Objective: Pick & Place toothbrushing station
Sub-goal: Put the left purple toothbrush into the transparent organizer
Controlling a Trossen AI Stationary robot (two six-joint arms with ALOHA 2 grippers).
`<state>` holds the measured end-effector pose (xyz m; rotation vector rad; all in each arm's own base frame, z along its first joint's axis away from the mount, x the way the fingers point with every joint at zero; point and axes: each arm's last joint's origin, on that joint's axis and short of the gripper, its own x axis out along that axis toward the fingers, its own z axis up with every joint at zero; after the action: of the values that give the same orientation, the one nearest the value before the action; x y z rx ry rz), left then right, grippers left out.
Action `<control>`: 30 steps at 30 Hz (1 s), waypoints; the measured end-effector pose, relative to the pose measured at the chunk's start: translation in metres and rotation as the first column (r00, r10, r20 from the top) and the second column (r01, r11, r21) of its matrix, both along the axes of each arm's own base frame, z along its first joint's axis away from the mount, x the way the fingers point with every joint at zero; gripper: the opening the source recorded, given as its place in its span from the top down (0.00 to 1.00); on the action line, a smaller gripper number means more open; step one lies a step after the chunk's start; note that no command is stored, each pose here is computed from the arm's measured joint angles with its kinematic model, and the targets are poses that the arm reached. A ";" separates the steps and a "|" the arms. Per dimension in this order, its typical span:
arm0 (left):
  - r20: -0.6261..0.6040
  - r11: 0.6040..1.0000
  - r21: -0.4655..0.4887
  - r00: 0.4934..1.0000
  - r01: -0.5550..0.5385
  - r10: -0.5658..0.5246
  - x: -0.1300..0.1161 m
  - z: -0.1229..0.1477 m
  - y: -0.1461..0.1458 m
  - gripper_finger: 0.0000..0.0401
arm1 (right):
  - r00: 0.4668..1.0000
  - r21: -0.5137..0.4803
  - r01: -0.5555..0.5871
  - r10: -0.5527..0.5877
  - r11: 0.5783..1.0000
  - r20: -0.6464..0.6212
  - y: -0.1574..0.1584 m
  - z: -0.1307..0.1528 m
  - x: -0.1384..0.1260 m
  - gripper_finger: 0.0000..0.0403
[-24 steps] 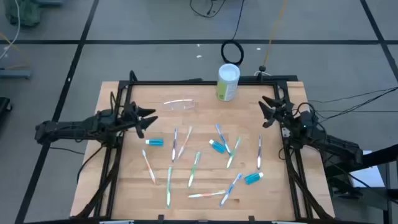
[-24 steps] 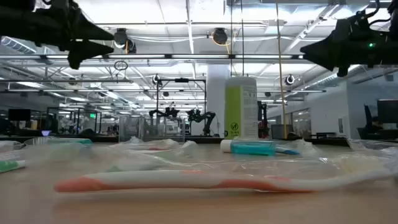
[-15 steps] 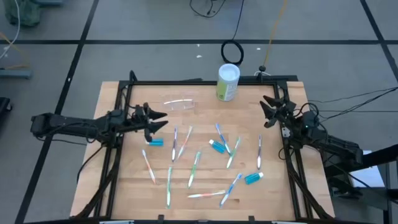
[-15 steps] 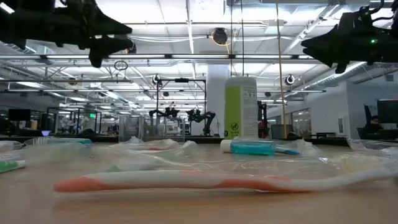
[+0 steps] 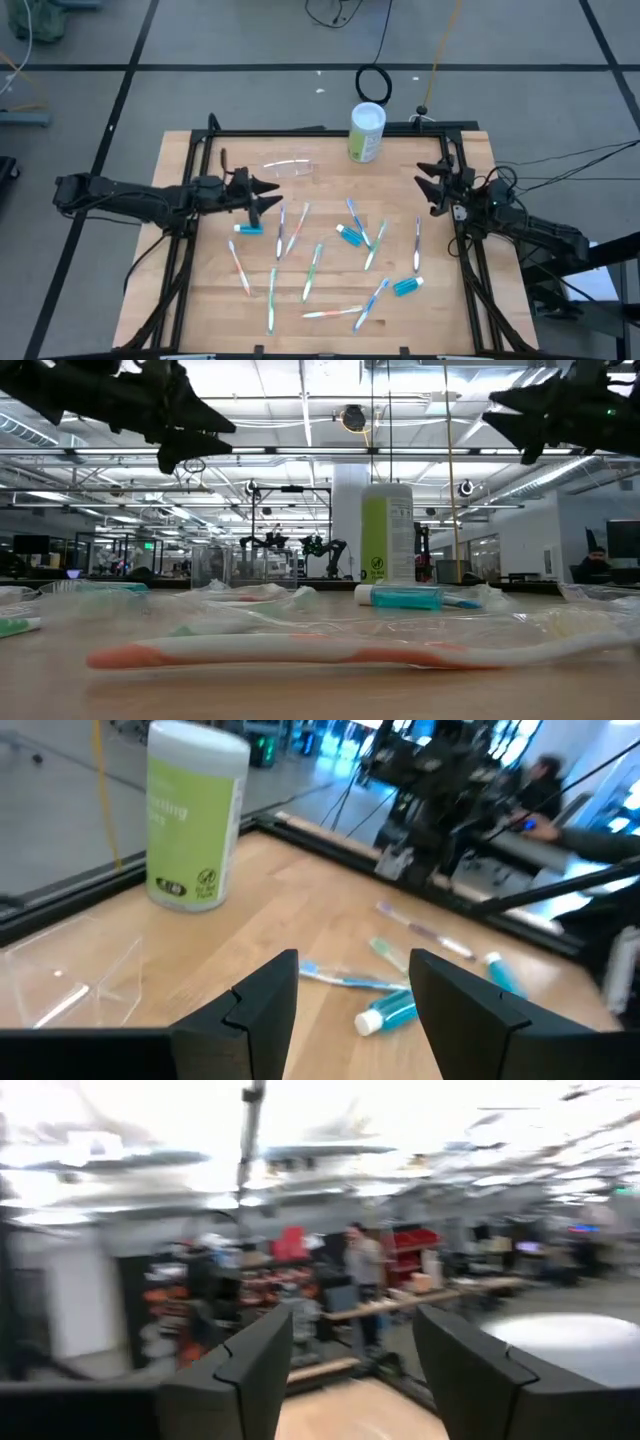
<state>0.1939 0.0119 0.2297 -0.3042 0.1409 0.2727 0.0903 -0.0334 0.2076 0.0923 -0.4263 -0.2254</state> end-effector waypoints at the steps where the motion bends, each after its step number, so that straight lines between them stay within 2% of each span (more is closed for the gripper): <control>1: -0.038 1.000 0.000 0.999 -0.011 0.011 0.004 -0.001 0.000 0.50 | 0.999 -0.007 -0.039 0.039 0.999 0.010 0.001 0.001 0.001 0.48; 3: -0.123 0.999 -0.032 0.992 -0.038 0.034 0.010 -0.005 0.000 0.50 | 0.996 -0.004 -0.082 0.082 0.997 0.026 0.001 0.003 0.004 0.47; 5: -0.212 0.990 -0.103 0.974 -0.096 0.073 0.015 -0.011 0.002 0.50 | 0.996 0.008 -0.089 0.088 0.996 0.020 0.000 0.003 0.008 0.47; 8: -0.345 0.960 -0.199 0.931 -0.195 0.117 0.018 -0.021 0.006 0.50 | 0.994 0.035 -0.097 0.098 0.995 -0.039 -0.002 -0.002 0.016 0.48; 13: -0.492 0.897 -0.281 0.854 -0.341 0.170 0.022 -0.043 0.011 0.50 | 0.978 0.094 -0.116 0.130 0.989 -0.160 -0.003 -0.014 0.030 0.49; 16: -0.542 0.849 -0.327 0.818 -0.415 0.191 0.024 -0.054 0.014 0.50 | 0.971 0.107 -0.128 0.146 0.986 -0.189 -0.004 -0.012 0.038 0.49; 21: -0.567 0.795 -0.416 0.810 -0.441 0.152 0.034 -0.069 0.018 0.50 | 0.972 0.108 -0.134 0.152 0.985 -0.181 -0.006 -0.014 0.045 0.50; 24: -0.577 0.777 -0.433 0.803 -0.457 0.151 0.040 -0.078 0.020 0.50 | 0.968 0.118 -0.131 0.153 0.984 -0.200 -0.007 -0.017 0.048 0.50; 28: -0.612 0.723 -0.454 0.772 -0.521 0.172 0.041 -0.090 0.026 0.50 | 0.964 0.126 -0.128 0.154 0.984 -0.217 -0.007 -0.019 0.050 0.50; 30: -0.622 0.708 -0.465 0.765 -0.531 0.165 0.042 -0.094 0.028 0.50 | 0.964 0.126 -0.128 0.154 0.984 -0.216 -0.007 -0.019 0.050 0.50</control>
<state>0.2359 0.0404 0.1360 -0.9306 0.7595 0.7209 0.1400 -0.0407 0.1889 0.2035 -0.1797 -0.1168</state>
